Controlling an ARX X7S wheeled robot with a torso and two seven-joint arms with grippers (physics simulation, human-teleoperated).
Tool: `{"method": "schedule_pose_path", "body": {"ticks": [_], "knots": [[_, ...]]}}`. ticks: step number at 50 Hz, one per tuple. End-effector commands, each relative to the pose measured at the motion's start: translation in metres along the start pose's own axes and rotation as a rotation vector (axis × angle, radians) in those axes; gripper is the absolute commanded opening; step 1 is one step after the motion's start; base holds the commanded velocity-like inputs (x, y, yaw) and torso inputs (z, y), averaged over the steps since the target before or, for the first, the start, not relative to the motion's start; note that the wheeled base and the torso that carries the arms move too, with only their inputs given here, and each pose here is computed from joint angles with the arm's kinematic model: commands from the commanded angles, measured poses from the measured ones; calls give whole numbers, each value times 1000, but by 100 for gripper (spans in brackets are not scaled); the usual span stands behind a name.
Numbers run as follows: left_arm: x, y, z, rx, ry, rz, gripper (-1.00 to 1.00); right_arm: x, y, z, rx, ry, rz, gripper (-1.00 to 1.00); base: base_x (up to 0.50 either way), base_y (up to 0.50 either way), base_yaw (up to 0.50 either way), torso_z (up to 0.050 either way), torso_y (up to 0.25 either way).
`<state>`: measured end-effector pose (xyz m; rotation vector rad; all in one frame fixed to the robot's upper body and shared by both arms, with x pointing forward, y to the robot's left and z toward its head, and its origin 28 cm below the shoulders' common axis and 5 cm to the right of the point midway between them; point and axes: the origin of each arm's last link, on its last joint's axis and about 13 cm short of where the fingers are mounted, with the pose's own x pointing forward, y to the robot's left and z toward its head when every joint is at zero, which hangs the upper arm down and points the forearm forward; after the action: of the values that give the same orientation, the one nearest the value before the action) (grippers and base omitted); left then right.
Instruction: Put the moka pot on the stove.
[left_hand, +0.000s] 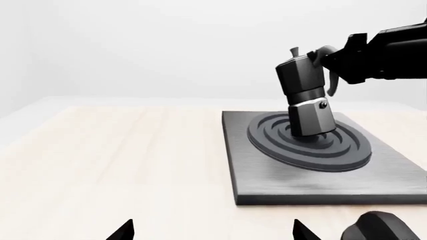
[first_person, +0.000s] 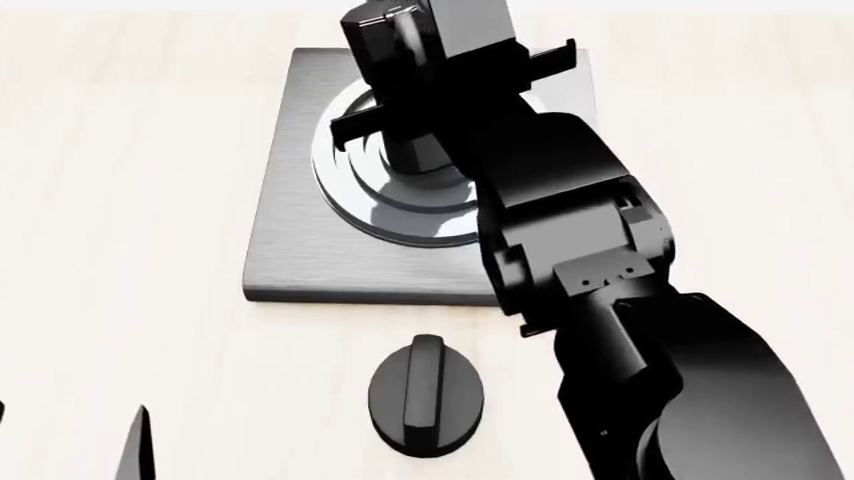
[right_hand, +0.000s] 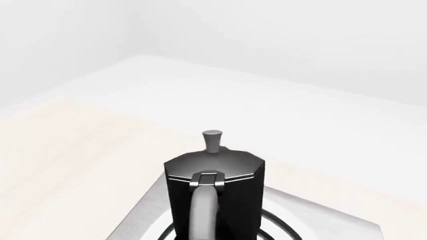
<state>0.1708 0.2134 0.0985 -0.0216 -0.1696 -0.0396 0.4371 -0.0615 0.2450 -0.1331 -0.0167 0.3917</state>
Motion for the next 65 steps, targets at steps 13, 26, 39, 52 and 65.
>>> {"method": "schedule_pose_path", "body": {"ticks": [13,26,39,52,65], "knots": [[3,1,2,-19,-38,10,100,-5,1,-39,52,73,22,100,0,0,0,0,-5],[2,1,2,-19,-39,8,100,-6,-1,-41,64,74,11,100,0,0,0,0,0],[2,-1,2,-17,-40,4,100,-12,-3,-47,76,78,0,100,0,0,0,0,0],[0,-2,3,-17,-43,-4,100,-33,0,-55,88,79,-3,100,0,0,0,0,0],[-1,-2,5,-18,-53,-5,100,-71,5,-51,106,51,17,100,0,0,0,0,0]]}}
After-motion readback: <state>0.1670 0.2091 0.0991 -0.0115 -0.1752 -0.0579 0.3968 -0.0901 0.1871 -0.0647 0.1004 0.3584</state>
